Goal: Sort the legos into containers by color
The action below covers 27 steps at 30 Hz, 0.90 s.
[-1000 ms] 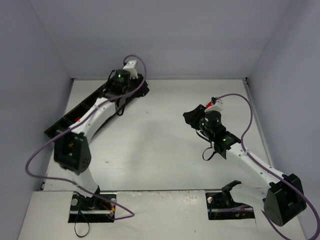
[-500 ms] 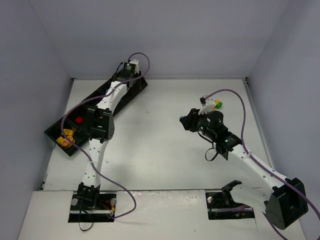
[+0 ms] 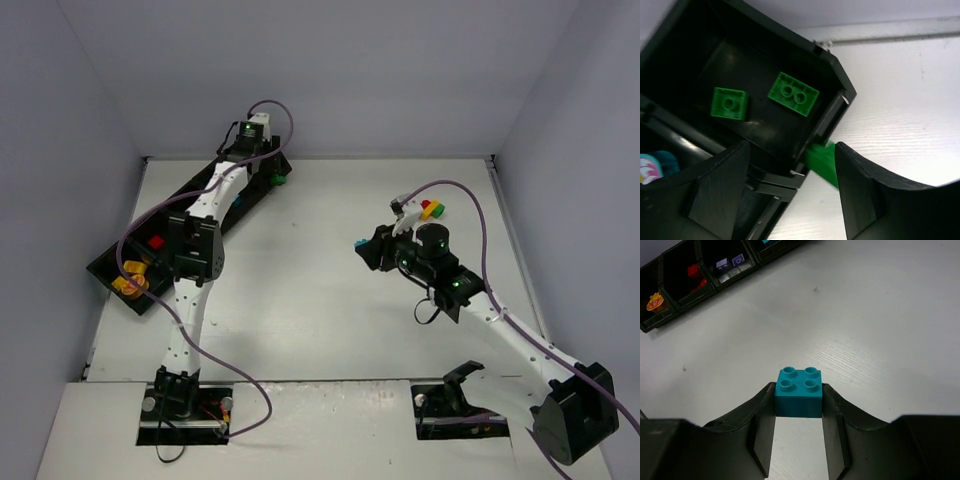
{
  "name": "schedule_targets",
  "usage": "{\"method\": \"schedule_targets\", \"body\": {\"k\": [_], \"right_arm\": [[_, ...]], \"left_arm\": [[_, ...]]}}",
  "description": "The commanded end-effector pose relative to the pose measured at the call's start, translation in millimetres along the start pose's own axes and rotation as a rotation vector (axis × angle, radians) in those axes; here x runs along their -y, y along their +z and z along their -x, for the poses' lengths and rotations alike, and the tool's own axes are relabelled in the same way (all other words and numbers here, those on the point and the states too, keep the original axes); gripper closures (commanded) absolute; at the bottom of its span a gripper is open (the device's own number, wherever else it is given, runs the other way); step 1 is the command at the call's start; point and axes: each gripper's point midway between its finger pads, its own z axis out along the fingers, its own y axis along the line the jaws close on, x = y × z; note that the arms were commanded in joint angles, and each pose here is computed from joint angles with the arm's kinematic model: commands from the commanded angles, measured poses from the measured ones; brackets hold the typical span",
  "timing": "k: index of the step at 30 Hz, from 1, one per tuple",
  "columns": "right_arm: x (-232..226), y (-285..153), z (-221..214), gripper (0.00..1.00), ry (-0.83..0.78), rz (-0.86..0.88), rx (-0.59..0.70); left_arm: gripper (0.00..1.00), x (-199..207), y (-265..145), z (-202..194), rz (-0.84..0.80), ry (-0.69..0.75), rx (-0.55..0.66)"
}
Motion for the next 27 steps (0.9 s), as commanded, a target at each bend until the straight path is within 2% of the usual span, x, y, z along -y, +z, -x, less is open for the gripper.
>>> {"method": "schedule_targets", "body": {"k": [1,5,10,17,23,27], "right_arm": [[-17,-2,32,0.99,-0.049,0.075,0.081],[-20,-1,29,0.98,-0.052,0.091,0.071],[-17,0,23,0.98,-0.056,0.08,0.057],[-15,3,13,0.96,-0.034,0.08,0.028],[-16,2,6,0.94,-0.023,0.082,0.013],[-17,-2,1,0.93,-0.009,0.09,0.011]], "left_arm": [[0.38,-9,-51,85,0.042,0.007,0.219],[0.38,-4,-64,80,0.015,0.013,0.205],[0.38,44,-78,49,-0.145,0.092,0.144],[0.38,107,-64,-4,-0.322,0.08,0.024],[0.37,155,-59,-31,-0.441,0.094,0.002],[0.37,167,-59,-48,-0.48,0.119,-0.027]]}}
